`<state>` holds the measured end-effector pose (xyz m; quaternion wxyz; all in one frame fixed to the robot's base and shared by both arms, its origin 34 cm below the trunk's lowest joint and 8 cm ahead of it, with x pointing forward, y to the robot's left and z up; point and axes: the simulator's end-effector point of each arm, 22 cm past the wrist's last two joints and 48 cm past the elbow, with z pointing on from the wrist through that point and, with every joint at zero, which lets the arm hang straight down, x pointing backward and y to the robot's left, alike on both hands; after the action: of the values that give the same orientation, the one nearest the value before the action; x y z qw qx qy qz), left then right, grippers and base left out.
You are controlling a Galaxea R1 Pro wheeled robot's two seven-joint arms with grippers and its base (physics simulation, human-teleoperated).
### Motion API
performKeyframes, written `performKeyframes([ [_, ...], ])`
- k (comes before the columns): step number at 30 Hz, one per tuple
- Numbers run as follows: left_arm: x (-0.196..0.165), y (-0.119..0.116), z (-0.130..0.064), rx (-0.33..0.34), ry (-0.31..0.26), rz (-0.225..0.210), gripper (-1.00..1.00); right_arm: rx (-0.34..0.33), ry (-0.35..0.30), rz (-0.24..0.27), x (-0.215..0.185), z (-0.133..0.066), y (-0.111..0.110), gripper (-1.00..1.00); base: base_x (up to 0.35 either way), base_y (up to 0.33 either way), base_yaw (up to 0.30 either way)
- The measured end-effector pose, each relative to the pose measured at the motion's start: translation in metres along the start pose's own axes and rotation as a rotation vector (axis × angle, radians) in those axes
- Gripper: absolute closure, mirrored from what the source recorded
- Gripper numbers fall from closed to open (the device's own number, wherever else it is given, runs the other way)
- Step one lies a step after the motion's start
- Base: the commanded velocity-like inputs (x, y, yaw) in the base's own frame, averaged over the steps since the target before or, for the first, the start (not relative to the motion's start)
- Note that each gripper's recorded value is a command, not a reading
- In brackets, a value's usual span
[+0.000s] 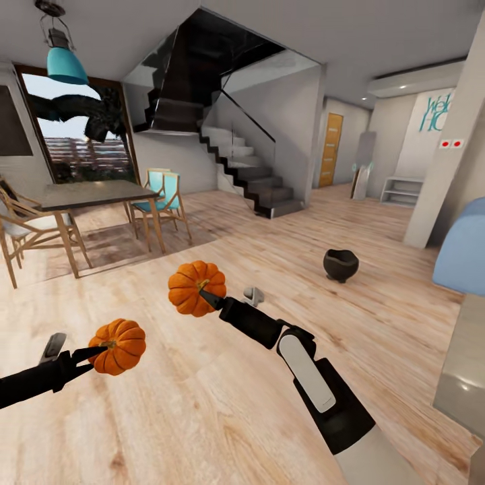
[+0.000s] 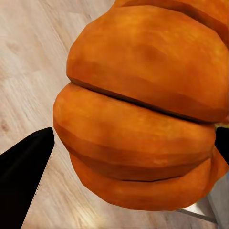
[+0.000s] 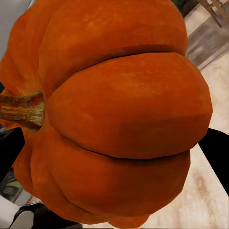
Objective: Place each of the two pumpkins and all three candles from the living room inside a cabinet in the living room (use any cabinet), then make sure every cabinet is closed, and position the cauldron so it is next to a table in the living room.
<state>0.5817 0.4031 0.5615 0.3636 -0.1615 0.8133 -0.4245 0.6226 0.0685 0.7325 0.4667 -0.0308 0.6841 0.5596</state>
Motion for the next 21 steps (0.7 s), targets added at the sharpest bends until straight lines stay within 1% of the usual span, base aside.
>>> performKeyframes([
  [3,-0.002,-0.005,-0.003,0.006,-0.007,0.007,1.0,0.01,-0.004,-0.009,-0.003,-0.001,0.003,1.0,0.0,0.0,0.262],
  [10,-0.001,-0.004,-0.001,0.012,-0.004,-0.004,1.0,0.09,0.001,-0.005,0.0,-0.001,-0.017,1.0,0.0,0.0,0.212],
  [17,-0.005,-0.013,-0.006,0.024,-0.016,0.006,1.0,0.115,-0.006,-0.021,-0.005,-0.004,-0.013,1.0,0.0,0.0,0.197],
  [19,-0.007,-0.015,-0.008,0.026,-0.019,0.01,1.0,0.152,-0.007,-0.031,-0.007,-0.005,-0.019,1.0,0.0,0.0,0.189],
  [20,-0.007,-0.016,-0.008,0.026,-0.021,0.011,1.0,0.203,-0.005,-0.039,-0.007,-0.008,-0.029,1.0,0.0,0.0,0.186],
  [21,-0.007,-0.017,-0.009,0.024,-0.022,0.014,1.0,0.227,-0.006,-0.04,-0.008,-0.009,-0.033,1.0,0.0,0.0,0.185],
])
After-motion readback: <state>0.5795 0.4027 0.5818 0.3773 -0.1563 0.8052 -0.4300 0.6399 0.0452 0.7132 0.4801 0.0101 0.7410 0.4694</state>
